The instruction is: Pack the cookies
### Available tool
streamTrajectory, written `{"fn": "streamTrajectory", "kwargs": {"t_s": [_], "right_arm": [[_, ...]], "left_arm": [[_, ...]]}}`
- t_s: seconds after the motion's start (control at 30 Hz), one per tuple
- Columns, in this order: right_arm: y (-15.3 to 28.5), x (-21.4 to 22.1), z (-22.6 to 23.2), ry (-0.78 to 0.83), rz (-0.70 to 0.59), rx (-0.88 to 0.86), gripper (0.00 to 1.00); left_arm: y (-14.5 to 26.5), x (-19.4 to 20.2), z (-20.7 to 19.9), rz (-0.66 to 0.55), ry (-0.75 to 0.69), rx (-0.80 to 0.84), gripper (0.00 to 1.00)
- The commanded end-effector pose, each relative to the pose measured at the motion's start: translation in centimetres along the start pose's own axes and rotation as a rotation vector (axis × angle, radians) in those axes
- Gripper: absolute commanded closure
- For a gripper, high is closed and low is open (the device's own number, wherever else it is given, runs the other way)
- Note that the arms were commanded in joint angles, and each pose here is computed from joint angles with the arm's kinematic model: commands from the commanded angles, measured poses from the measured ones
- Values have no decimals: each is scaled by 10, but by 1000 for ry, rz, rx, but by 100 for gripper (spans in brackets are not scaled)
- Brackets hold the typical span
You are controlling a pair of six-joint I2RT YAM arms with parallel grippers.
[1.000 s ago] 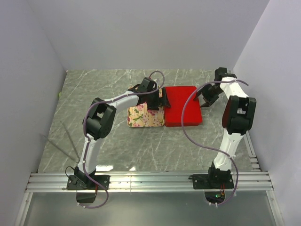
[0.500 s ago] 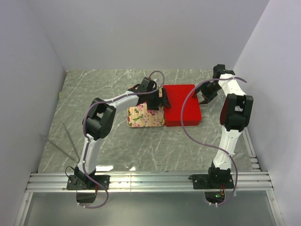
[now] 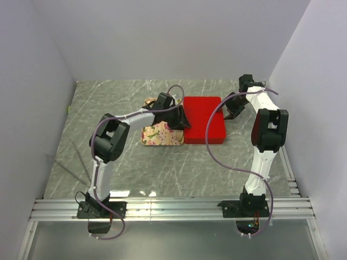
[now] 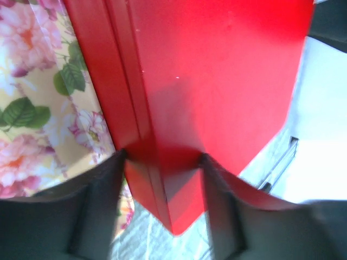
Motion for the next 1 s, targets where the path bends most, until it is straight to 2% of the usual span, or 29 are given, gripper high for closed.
{"fn": "streamTrajectory", "kwargs": {"t_s": [0.0, 0.07, 0.13, 0.23, 0.27, 0.37, 0.57, 0.8, 0.83, 0.97], "right_arm": [[-13, 10, -13, 4, -8, 83, 37], [-15, 12, -18, -3, -2, 94, 37], [-17, 13, -20, -4, 1, 97, 37], [-17, 14, -21, -4, 4, 98, 37], [-16, 14, -21, -2, 3, 94, 37], [-13, 12, -16, 8, 0, 81, 37], [2, 7, -4, 33, -24, 50, 37], [24, 3, 5, 54, -63, -11, 34], [28, 2, 8, 62, -71, -20, 34], [45, -1, 14, 92, -104, -35, 33]], "left_arm": [[9, 1, -8, -9, -18, 44, 52], [9, 4, -5, 1, -7, 45, 69], [9, 6, -4, 5, -2, 42, 70], [13, 3, -5, -5, -7, 25, 55], [15, 4, -5, 1, -7, 14, 45], [24, -8, -9, -36, -20, -15, 27], [53, -32, -13, -117, -28, -76, 16], [91, -57, -27, -219, -48, -103, 10], [96, -59, -29, -231, -47, -106, 1], [119, -68, -33, -282, -34, -132, 1]]}}
Point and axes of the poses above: each gripper's point midway between its finger pads, its own y axis back along the fingers, its own z axis along the line the jaws close on, x = y × z, the point moved 8 cm from there along y, back along the fingers, and after that the axes turned 10 degrees about -y, right-handed, at the moved point
